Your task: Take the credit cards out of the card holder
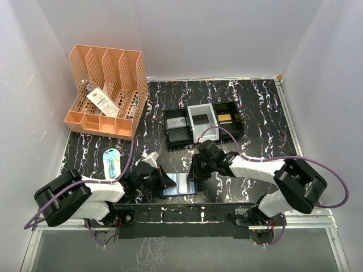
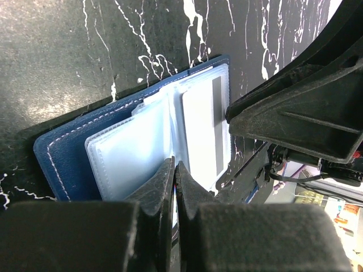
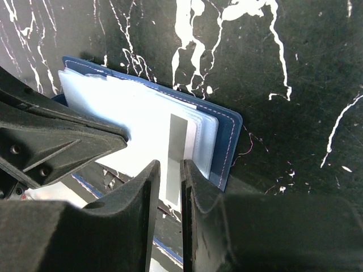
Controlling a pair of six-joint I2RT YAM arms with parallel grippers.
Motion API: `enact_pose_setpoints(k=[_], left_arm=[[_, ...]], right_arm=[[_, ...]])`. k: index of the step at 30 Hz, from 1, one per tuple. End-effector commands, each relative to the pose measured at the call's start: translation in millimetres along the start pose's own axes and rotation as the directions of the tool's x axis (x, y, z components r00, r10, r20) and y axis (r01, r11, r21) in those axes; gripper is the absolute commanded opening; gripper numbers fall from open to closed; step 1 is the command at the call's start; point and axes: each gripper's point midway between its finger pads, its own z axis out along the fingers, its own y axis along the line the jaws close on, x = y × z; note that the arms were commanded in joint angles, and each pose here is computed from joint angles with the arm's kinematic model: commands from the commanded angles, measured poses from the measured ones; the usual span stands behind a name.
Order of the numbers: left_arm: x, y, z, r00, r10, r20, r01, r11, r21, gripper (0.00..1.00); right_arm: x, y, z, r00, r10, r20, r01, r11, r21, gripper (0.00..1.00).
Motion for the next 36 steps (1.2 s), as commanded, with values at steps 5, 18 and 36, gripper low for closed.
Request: enact_pose_setpoints(k=[5,18,36], left_arm=[[-3.7,-10.7,5.3,1.0,0.002,0.005,-0.003,1.0,0.028,0.0],[-4.6,-18.9,8.0,0.998,-0.055,0.014,0.054,0.995,0.082,0.3],[-20.1,12.5,-19.1,0.985,-0.096,0.146,0.109,0.991,-0.08,0.27]], right_arm=[[5.9,-2.9,11.9,0.999,0.033,-0.025,-0.034,0.999,-0.003,0.19],[27.2,-15.8,20.3,0.994,0.083,-0.078,-0.083,0.997,-0.001,0.18],[23.1,-24.0,19.8,0.995,0.087,-0.05,-0.085,0.995,0.058,0.17]])
